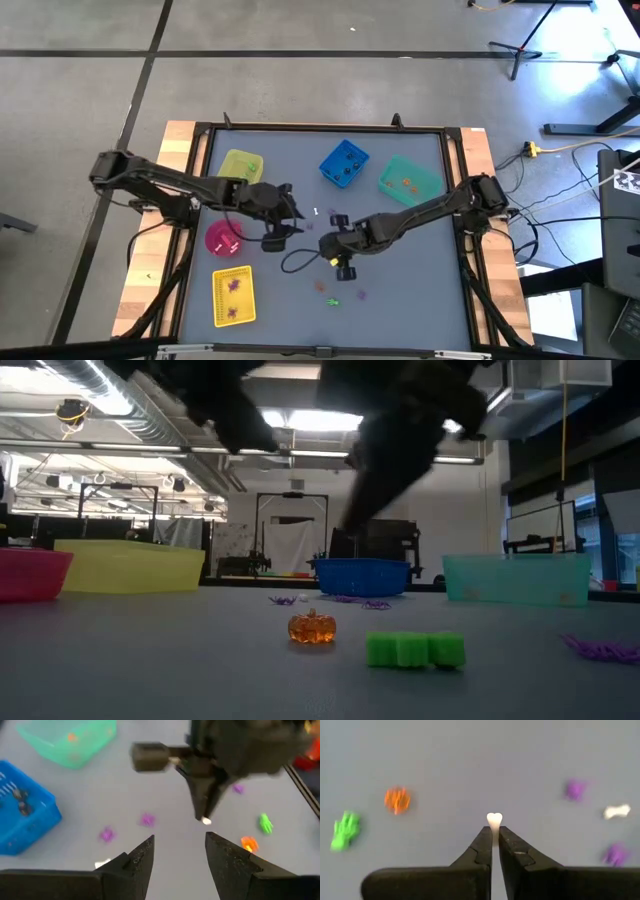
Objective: Sort Halloween decoration
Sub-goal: Put the white bone toy into the red bowl
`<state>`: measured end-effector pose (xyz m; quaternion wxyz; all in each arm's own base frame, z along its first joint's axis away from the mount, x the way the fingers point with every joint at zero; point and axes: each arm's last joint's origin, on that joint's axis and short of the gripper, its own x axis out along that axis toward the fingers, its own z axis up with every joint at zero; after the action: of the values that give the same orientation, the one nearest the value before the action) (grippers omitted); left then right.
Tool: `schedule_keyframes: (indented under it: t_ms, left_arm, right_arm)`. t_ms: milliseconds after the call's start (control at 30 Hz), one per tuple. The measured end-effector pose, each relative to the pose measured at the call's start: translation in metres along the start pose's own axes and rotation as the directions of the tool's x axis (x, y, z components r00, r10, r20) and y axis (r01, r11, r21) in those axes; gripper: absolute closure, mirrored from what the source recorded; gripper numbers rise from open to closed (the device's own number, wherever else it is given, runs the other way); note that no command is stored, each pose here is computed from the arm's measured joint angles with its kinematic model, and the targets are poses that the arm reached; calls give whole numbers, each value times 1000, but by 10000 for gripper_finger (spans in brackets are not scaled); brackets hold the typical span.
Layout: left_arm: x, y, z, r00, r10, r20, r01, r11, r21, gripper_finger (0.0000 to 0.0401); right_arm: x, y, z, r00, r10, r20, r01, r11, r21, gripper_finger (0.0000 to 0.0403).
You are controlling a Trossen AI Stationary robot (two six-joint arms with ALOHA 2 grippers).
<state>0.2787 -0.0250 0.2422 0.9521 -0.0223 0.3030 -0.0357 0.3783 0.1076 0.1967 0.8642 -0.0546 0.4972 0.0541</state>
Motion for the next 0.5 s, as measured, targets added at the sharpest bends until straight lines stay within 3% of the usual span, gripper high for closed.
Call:
schedule_keyframes:
  t_ms: [167,333,500]
  left_arm:
    - [-19,-13,-7,996,-16,-82,20,999,39,239]
    - [-20,-32,-10,995,-51,-89,68,978,195,239]
    - [-20,-44,-12,997,29,-73,-6,952,308,239]
  right_arm:
    - [0,-15,16,989,12,145,-15,1000,22,386]
    - [-2,-28,30,957,75,281,-90,995,42,386]
    - [-4,-35,39,915,163,369,-204,976,75,386]
